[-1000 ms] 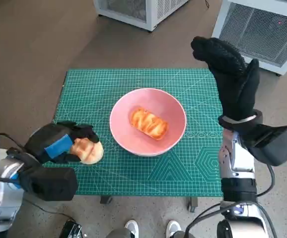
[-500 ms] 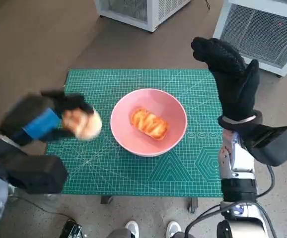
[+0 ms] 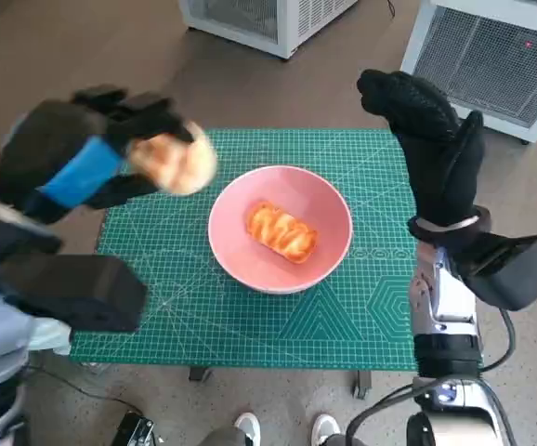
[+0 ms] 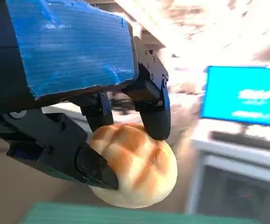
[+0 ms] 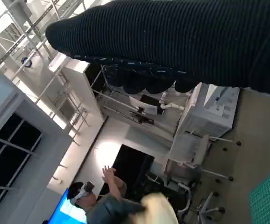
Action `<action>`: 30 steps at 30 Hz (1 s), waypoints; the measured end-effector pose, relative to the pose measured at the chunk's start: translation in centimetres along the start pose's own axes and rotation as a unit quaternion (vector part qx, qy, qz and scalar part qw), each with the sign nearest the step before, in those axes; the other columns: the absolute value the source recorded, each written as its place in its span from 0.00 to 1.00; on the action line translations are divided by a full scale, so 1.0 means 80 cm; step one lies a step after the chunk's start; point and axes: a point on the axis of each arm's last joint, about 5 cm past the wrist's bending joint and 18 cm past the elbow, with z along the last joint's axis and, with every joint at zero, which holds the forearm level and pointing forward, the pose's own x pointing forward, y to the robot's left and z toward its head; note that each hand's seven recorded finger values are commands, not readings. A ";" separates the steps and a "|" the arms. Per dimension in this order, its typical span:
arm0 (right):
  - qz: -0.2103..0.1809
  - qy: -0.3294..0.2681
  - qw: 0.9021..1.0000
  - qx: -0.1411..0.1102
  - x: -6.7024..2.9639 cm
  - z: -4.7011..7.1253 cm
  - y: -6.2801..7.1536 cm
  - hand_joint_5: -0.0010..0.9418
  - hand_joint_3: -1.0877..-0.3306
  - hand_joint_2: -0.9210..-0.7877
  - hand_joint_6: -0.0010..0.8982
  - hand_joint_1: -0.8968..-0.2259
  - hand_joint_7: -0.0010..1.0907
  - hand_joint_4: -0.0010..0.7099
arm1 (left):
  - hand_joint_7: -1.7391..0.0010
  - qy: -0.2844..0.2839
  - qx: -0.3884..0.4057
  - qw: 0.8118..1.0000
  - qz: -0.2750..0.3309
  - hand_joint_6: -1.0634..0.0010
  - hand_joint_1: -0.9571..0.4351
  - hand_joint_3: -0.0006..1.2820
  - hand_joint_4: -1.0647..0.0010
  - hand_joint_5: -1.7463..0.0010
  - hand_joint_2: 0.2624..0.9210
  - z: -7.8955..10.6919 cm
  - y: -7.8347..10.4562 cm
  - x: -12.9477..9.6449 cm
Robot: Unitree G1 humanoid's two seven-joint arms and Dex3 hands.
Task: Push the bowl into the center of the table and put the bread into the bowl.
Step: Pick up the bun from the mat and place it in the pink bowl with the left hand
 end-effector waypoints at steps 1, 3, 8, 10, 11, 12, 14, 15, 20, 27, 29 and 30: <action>0.000 0.000 1.000 0.000 0.000 0.000 0.000 0.00 0.46 0.00 0.12 0.29 0.41 0.29 | 0.48 -0.005 -0.005 1.000 -0.004 0.27 0.69 0.01 0.16 0.41 0.93 0.002 -0.003 0.004; 0.000 -0.001 1.000 -0.001 0.000 0.001 0.000 0.00 0.46 0.00 0.12 0.29 0.41 0.29 | 0.49 -0.012 -0.016 1.000 -0.013 0.26 0.69 0.01 0.17 0.39 0.93 0.005 -0.008 0.013; 0.000 -0.002 1.000 -0.003 0.000 0.002 -0.002 0.00 0.46 0.00 0.13 0.28 0.41 0.30 | 0.53 -0.026 -0.026 0.998 -0.046 0.22 0.69 0.02 0.21 0.35 0.93 0.011 -0.019 0.034; -0.001 -0.002 1.000 -0.004 -0.001 0.002 -0.003 0.00 0.47 0.00 0.13 0.28 0.41 0.30 | 0.52 -0.029 -0.024 0.997 -0.061 0.23 0.69 0.02 0.23 0.34 0.93 0.014 -0.022 0.042; -0.001 -0.002 1.000 -0.005 -0.001 0.002 -0.003 0.00 0.47 0.00 0.13 0.28 0.41 0.30 | 0.50 -0.028 -0.023 0.997 -0.067 0.25 0.69 0.02 0.23 0.35 0.94 0.014 -0.024 0.045; -0.002 -0.002 1.000 -0.006 -0.001 0.002 -0.004 0.00 0.47 0.00 0.13 0.28 0.41 0.30 | 0.49 -0.028 -0.024 0.997 -0.074 0.26 0.69 0.02 0.23 0.35 0.94 0.015 -0.026 0.050; -0.001 -0.002 1.000 -0.008 -0.001 0.003 -0.005 0.00 0.47 0.00 0.13 0.28 0.40 0.30 | 0.45 -0.027 -0.027 0.996 -0.085 0.29 0.69 0.02 0.23 0.37 0.95 0.016 -0.031 0.055; -0.001 -0.003 1.000 -0.009 -0.001 0.004 -0.006 0.00 0.48 0.00 0.13 0.28 0.40 0.30 | 0.43 -0.026 -0.029 0.995 -0.091 0.31 0.69 0.02 0.23 0.38 0.95 0.015 -0.034 0.059; -0.001 -0.004 1.000 -0.018 -0.001 0.007 -0.010 0.00 0.48 0.00 0.14 0.28 0.40 0.30 | 0.39 -0.022 -0.047 0.991 -0.124 0.33 0.69 0.02 0.23 0.40 0.96 0.009 -0.053 0.070; -0.004 -0.002 1.000 -0.025 -0.001 0.009 -0.012 0.00 0.48 0.00 0.15 0.28 0.40 0.31 | 0.36 -0.023 -0.070 0.985 -0.159 0.35 0.69 0.02 0.24 0.41 0.97 -0.003 -0.090 0.083; -0.004 -0.002 1.000 -0.025 -0.001 0.009 -0.013 0.00 0.48 0.00 0.15 0.28 0.39 0.31 | 0.33 -0.026 -0.080 0.982 -0.167 0.44 0.69 0.05 0.29 0.36 0.99 -0.007 -0.099 0.085; -0.004 -0.002 1.000 -0.025 -0.001 0.010 -0.013 0.00 0.48 0.00 0.15 0.27 0.39 0.31 | 0.40 -0.026 -0.088 0.981 -0.172 0.50 0.74 0.08 0.34 0.33 0.99 -0.009 -0.104 0.087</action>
